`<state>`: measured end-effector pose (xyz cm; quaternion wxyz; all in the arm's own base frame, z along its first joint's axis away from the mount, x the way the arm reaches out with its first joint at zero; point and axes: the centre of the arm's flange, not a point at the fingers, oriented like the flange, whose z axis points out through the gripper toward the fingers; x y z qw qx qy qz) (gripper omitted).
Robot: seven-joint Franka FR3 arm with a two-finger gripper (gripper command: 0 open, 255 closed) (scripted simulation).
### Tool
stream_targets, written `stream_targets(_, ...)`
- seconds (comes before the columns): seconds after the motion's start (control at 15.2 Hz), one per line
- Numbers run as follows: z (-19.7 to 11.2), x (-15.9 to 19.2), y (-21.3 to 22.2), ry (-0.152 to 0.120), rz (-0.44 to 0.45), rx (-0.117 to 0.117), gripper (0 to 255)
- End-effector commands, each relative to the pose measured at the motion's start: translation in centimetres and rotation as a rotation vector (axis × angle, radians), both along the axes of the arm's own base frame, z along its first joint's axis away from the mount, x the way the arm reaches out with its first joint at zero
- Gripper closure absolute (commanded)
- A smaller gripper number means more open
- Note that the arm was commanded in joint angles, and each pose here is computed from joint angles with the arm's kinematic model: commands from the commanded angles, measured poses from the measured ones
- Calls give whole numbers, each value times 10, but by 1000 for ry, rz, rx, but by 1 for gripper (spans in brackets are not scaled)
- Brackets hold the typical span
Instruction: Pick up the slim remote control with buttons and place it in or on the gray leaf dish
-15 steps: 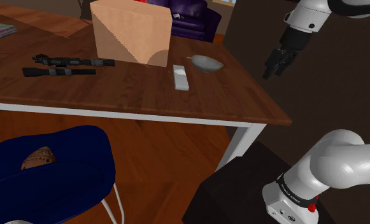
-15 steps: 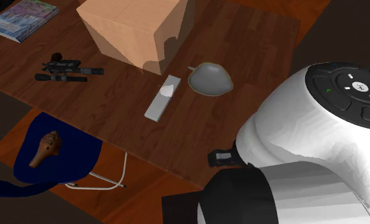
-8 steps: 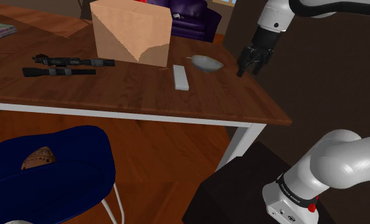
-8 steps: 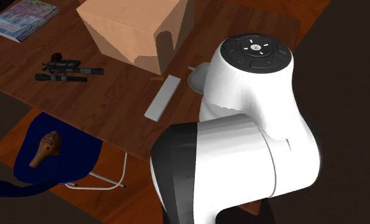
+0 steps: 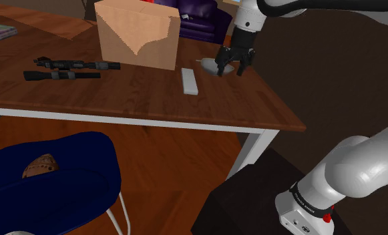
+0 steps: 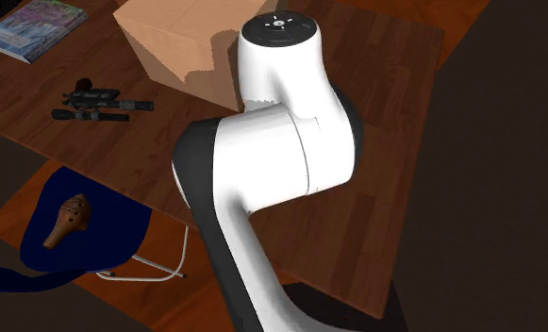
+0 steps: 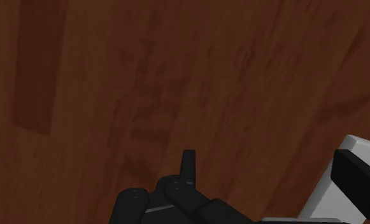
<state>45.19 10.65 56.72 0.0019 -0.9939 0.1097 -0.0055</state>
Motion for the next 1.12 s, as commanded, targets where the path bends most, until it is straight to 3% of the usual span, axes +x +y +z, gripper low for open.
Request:
stream_targets(0.0,-8,21,12,3,-27,4,0)
stream_targets(0.66,-39,138,65,14,-151,18,0)
stream_targets(1.06,-67,142,68,15,-156,18,0)
